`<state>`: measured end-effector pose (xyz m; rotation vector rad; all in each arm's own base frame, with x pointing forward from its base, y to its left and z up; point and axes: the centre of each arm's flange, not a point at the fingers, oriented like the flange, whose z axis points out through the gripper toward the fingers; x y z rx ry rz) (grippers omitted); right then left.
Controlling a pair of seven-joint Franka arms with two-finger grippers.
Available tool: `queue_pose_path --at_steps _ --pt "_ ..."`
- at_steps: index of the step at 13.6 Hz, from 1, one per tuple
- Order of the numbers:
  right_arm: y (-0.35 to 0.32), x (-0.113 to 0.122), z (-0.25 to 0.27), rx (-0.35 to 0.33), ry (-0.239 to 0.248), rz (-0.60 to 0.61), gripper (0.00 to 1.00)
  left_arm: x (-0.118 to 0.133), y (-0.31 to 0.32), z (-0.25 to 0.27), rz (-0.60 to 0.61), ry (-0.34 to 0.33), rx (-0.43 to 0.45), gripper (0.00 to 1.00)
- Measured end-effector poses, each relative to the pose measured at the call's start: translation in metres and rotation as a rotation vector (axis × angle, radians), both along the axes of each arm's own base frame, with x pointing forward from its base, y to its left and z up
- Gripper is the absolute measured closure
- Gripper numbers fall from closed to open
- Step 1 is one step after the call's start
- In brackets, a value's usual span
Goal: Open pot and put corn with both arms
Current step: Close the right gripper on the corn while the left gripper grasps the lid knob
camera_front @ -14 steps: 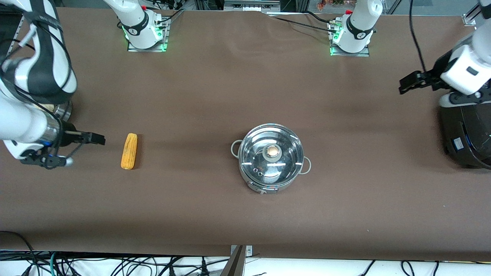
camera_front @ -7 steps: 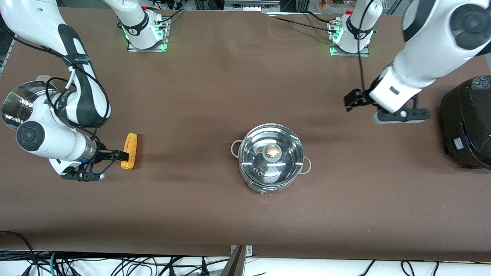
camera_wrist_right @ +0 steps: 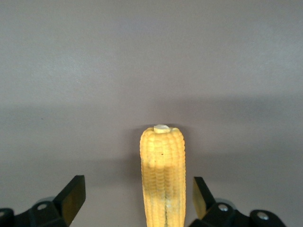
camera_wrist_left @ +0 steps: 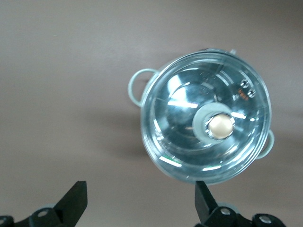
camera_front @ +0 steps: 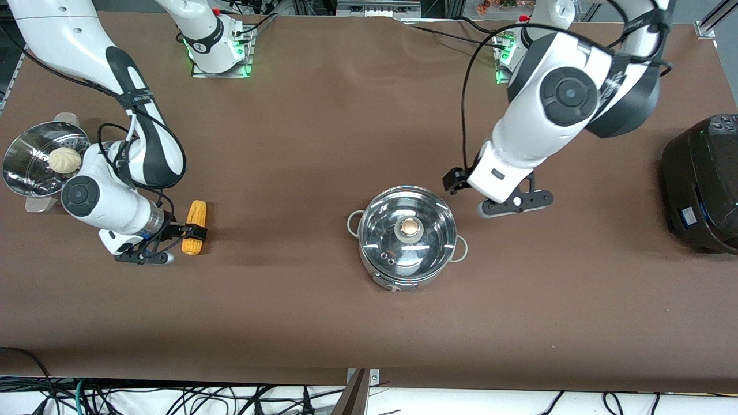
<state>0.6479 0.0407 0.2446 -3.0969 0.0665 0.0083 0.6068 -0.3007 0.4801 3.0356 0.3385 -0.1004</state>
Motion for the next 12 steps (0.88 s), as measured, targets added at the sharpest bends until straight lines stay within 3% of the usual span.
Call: queue_pose_path --at_steps 4,12 --pt "0.001 -0.013 -0.020 0.002 -0.017 0.000 0.00 0.014 -0.033 -0.020 0.010 -0.017 0.007 0.00" --pt "-0.010 -0.019 -0.042 0.001 -0.004 0.013 0.00 0.031 -0.089 -0.084 -0.062 -0.077 0.009 0.00"
